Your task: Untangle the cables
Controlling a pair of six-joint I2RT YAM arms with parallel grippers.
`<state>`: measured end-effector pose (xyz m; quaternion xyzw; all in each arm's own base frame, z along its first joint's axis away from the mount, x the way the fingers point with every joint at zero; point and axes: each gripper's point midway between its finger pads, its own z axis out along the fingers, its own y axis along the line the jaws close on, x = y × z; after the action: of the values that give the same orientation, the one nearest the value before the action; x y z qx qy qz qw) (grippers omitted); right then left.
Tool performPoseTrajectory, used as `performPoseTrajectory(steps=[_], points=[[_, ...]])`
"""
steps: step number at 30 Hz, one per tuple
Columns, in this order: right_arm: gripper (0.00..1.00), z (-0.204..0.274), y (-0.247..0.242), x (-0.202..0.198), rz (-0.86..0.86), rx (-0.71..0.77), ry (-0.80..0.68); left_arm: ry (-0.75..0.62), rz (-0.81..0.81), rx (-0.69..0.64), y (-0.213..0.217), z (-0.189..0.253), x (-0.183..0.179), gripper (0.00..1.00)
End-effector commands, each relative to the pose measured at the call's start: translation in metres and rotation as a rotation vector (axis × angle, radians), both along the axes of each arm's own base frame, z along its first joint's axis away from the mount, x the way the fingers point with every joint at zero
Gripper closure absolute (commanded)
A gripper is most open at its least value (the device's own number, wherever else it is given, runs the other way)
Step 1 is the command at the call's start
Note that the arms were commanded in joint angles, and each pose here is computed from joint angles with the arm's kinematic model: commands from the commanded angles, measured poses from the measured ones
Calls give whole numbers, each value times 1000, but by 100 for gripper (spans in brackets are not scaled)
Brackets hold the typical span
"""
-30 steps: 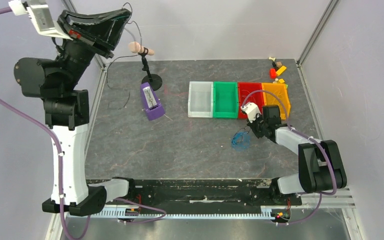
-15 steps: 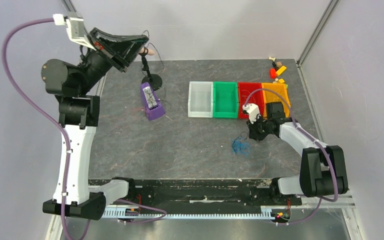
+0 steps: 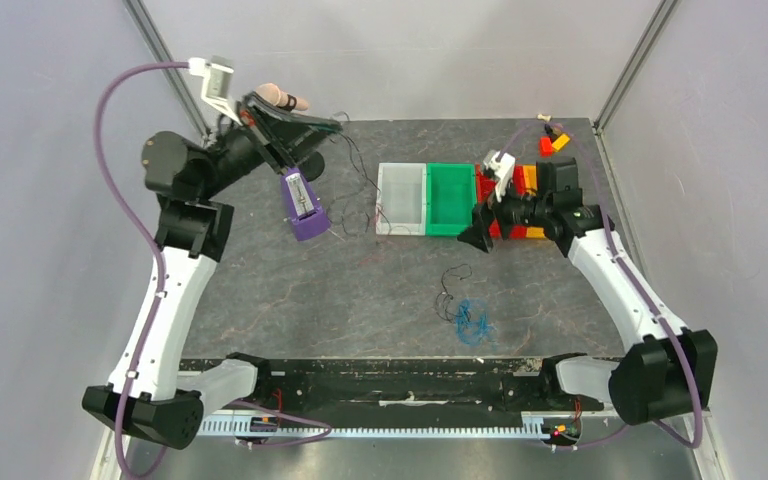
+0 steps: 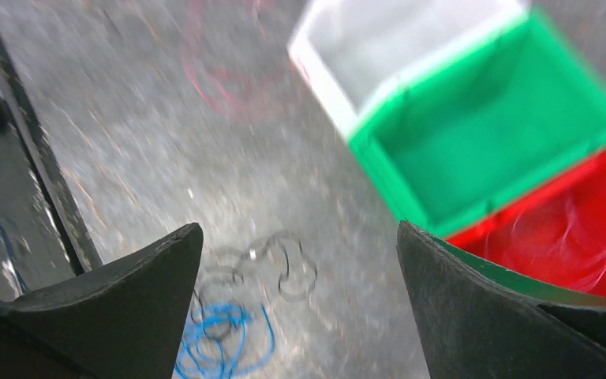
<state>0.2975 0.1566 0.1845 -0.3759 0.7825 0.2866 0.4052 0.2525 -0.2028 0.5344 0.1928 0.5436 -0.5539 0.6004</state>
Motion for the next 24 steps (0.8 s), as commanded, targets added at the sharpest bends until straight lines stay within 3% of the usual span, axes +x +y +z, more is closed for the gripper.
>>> performPoseTrajectory(steps=[1,6,10,22,24], points=[[2,109,41,3,82,199,-191,80,-111,76,-28,-46,-10,98],[2,177,69,-13,154,320,-315,131,-181,163,-56,-92,-14,98],[2,210,91,-29,215,416,-334,133,-238,213,-75,-111,-22,98],[2,208,140,-44,334,457,-370,180,-362,234,-107,-126,-40,98],[11,205,145,-49,356,457,-378,186,-370,228,-108,-125,-40,98]])
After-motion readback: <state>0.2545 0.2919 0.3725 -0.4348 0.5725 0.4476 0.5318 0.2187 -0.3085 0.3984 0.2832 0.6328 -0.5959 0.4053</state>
